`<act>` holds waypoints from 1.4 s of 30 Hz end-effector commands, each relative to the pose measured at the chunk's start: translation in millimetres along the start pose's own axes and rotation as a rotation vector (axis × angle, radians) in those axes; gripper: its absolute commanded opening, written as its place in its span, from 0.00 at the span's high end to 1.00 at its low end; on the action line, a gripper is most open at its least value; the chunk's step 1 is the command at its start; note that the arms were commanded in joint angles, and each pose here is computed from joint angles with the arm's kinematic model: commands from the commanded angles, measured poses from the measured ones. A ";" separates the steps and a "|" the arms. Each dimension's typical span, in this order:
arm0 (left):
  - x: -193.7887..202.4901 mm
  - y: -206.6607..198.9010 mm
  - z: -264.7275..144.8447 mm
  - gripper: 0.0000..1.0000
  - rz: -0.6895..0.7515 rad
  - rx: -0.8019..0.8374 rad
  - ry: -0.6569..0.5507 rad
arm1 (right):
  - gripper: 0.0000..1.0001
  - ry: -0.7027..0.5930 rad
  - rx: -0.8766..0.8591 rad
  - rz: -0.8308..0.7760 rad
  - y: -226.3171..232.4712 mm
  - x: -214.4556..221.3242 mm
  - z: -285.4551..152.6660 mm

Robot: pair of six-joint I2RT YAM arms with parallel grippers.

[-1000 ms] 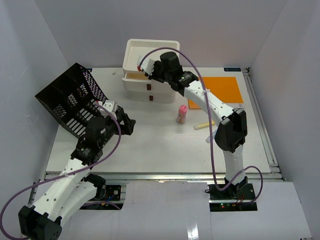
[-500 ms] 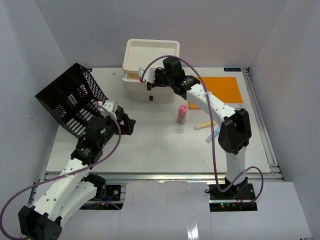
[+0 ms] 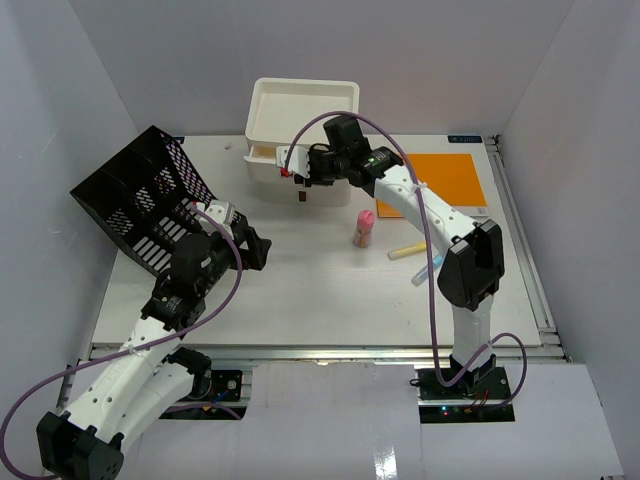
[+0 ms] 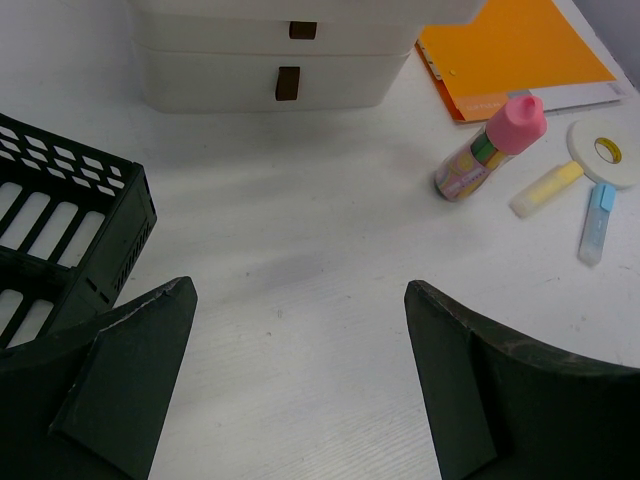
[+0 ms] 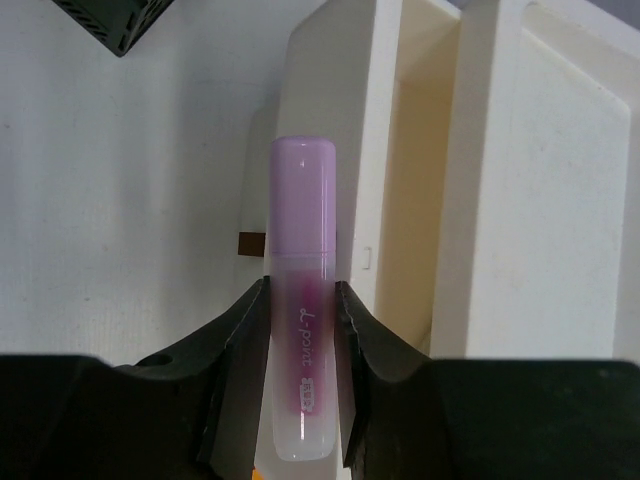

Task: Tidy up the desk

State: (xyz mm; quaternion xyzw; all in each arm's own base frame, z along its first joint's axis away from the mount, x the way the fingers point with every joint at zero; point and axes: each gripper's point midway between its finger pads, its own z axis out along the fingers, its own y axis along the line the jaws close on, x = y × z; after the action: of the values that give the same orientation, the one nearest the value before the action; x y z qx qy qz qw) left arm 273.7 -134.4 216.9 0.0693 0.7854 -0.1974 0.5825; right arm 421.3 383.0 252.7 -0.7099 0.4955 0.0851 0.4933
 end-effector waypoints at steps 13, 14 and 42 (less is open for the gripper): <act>-2.7 3.0 -2.8 0.04 0.006 -0.013 -0.014 | 0.92 -0.073 0.167 0.100 -55.4 -31.7 -36.2; -2.5 3.0 -2.6 0.04 0.006 -0.012 -0.013 | 0.92 -0.073 0.169 0.100 -55.9 -32.4 -37.2; 2.5 4.4 0.5 0.04 0.007 -0.018 0.005 | 0.70 0.094 0.220 -0.067 -61.3 15.1 -6.4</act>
State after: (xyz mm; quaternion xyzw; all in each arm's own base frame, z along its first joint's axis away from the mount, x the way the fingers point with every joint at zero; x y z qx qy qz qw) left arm 274.0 -134.4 216.2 0.0692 0.7862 -0.1969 0.5817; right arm 470.4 365.0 275.6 -0.6647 0.5246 -0.0007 0.5320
